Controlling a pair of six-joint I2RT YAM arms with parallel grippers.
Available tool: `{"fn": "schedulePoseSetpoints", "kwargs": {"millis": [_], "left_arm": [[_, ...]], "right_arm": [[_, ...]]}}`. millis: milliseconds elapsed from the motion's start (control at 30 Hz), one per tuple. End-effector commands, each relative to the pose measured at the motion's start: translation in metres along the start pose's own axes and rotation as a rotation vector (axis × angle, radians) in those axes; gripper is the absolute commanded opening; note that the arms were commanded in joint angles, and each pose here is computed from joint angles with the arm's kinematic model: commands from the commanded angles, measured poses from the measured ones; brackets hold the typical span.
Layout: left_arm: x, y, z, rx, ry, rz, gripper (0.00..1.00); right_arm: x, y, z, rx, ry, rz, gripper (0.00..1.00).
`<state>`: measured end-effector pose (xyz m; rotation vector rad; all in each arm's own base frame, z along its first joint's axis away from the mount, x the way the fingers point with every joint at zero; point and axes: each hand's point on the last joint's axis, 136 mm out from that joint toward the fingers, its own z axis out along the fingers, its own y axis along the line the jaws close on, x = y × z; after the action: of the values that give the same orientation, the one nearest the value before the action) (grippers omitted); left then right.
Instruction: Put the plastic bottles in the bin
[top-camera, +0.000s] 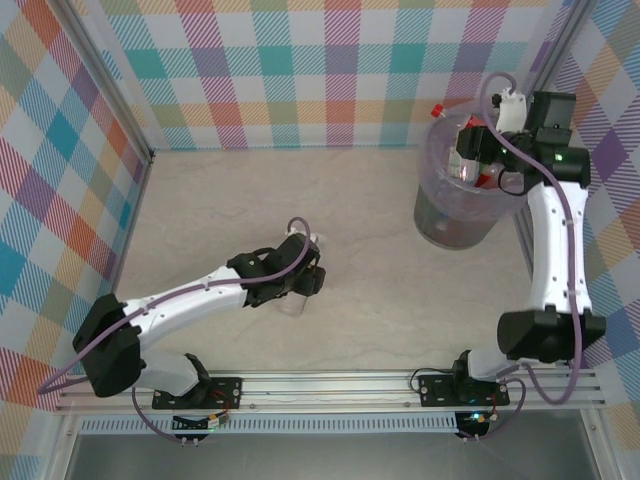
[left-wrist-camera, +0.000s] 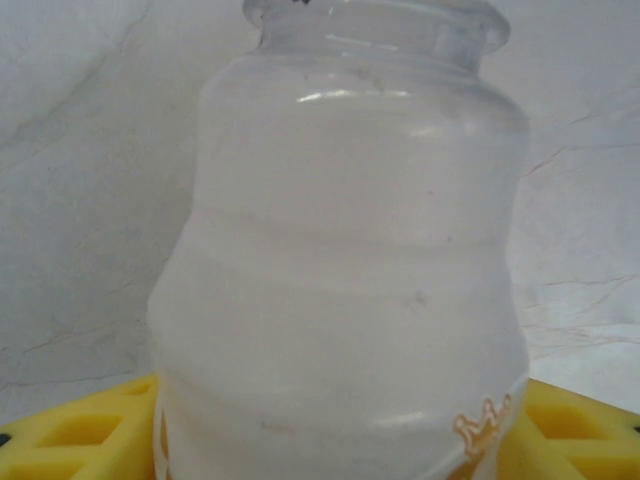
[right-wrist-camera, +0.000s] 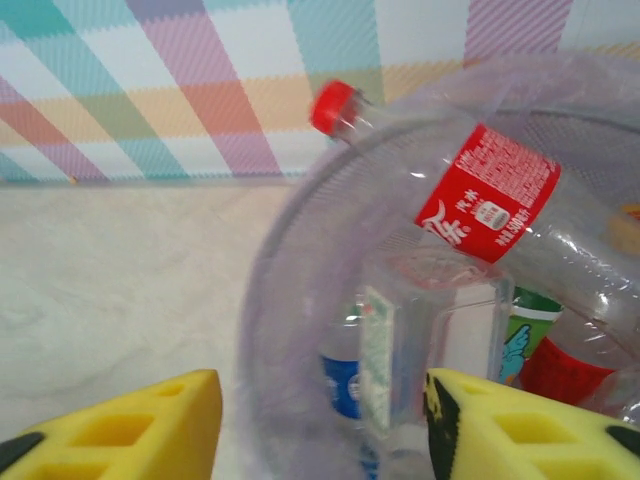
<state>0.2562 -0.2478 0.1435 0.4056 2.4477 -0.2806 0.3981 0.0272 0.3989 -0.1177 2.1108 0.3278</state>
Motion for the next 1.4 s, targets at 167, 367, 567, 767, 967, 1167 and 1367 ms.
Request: {"fn": "schedulePoseSetpoints", "kwargs": {"millis": [167,367,567,767,967,1167,1367], "left_arm": [[-0.045,-0.014,-0.041,0.159,-0.255,-0.063,0.51],[-0.056,-0.030,-0.056,0.293,-0.348,-0.092,0.51],[-0.064,-0.058,-0.061,0.449,-0.374,-0.086,0.52],[-0.067,-0.084,-0.054,0.560,-0.337,-0.087,0.51],[-0.065,-0.101,-0.051,0.589,-0.277,-0.060,0.48],[-0.065,-0.103,-0.051,0.603,-0.287,-0.066,0.47],[-0.066,-0.109,-0.054,0.647,-0.297,-0.067,0.45]], "right_arm": [[0.057,0.116,-0.050,-0.240,0.035,0.015,0.68],[0.114,0.168,-0.048,-0.443,0.145,0.087,0.75],[0.160,0.176,-0.034,-0.489,0.255,0.150,0.83],[0.180,0.176,-0.031,-0.519,0.264,0.209,0.93],[0.193,0.169,-0.020,-0.477,0.286,0.270,1.00],[0.197,0.179,-0.011,-0.537,0.303,0.315,0.97],[0.198,0.184,0.004,-0.558,0.313,0.346,0.94]]}}
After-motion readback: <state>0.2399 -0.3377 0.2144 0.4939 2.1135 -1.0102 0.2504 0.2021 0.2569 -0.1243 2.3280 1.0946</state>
